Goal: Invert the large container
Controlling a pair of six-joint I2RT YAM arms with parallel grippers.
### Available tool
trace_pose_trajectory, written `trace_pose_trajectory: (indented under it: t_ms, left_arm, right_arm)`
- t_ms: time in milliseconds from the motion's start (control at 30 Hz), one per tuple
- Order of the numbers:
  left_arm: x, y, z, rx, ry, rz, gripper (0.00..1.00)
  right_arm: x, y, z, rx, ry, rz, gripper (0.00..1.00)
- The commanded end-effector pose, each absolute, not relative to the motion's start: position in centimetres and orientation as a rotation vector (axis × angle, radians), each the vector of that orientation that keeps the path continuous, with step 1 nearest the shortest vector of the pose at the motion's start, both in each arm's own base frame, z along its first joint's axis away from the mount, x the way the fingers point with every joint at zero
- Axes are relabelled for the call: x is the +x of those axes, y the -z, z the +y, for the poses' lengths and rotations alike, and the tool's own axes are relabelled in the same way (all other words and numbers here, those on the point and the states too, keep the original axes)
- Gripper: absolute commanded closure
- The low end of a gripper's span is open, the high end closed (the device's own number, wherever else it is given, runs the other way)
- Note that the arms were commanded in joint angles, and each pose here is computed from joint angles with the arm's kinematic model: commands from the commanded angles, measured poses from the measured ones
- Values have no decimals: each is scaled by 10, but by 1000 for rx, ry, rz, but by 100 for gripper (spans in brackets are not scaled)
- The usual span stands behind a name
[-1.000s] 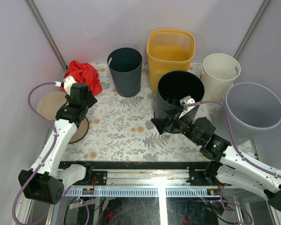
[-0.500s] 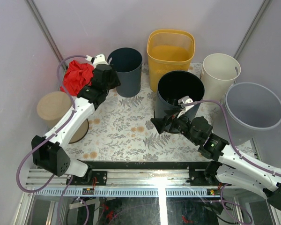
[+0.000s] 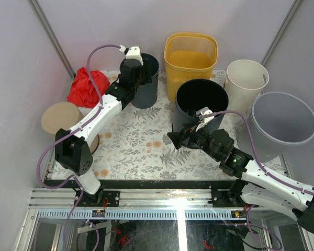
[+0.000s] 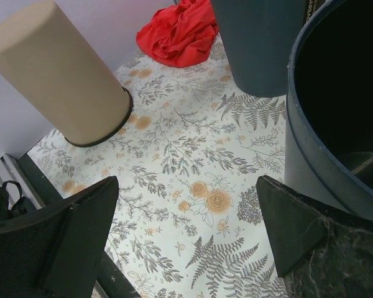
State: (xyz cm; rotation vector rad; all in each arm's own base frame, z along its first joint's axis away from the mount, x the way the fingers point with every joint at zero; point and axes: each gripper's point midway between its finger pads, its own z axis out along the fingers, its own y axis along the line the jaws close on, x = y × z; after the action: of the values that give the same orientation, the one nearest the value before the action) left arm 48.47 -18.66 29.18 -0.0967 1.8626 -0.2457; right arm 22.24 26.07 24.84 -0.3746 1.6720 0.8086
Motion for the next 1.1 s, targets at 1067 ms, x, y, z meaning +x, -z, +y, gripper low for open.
trace_pose_trajectory:
  t_ms: [1067]
  left_arm:
    - [552,-242,-246,77,172,1919,81]
  right_arm:
    - [233,-262,256,-318,-803,1625,0]
